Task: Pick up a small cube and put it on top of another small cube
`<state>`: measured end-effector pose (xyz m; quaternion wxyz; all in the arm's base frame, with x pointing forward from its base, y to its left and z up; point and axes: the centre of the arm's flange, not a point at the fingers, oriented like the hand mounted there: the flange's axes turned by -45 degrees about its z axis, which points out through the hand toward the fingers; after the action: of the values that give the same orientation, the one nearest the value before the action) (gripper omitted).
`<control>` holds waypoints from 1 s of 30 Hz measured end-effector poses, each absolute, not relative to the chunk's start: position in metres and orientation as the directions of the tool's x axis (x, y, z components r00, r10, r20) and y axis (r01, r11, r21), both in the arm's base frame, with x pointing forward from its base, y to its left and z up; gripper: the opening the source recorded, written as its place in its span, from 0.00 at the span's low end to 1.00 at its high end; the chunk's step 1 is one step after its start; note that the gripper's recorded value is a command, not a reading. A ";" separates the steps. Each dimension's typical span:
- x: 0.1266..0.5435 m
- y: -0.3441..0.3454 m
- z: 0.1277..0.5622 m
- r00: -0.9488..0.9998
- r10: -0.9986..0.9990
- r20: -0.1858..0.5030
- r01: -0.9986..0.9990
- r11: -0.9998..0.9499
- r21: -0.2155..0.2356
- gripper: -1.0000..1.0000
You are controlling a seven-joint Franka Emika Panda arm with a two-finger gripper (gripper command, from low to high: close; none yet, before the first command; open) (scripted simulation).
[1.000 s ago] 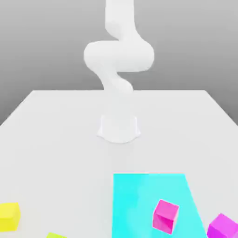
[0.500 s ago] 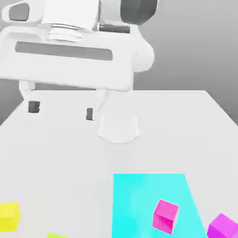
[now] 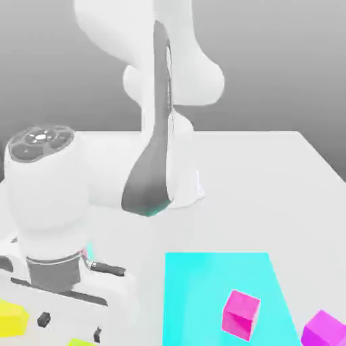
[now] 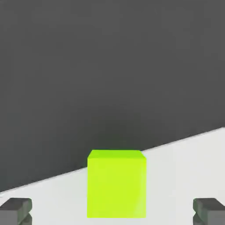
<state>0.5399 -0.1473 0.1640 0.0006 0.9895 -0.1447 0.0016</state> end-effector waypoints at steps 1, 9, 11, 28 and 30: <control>0.540 -0.148 0.149 0.958 -0.287 0.002 -0.287 -0.958 0.000 0.50; 0.539 -0.147 0.131 0.958 -0.288 0.000 -0.288 -0.958 0.000 0.00; 0.539 -0.148 0.153 0.958 -0.288 0.000 -0.288 -0.958 -0.001 0.00; 0.513 0.201 0.239 0.998 0.029 0.051 0.029 -1.000 0.006 0.00; 0.503 0.240 0.229 1.000 0.002 0.014 0.002 -1.000 -0.002 0.00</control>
<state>0.5031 0.2395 0.2285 -0.0008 1.0000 0.0009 0.0071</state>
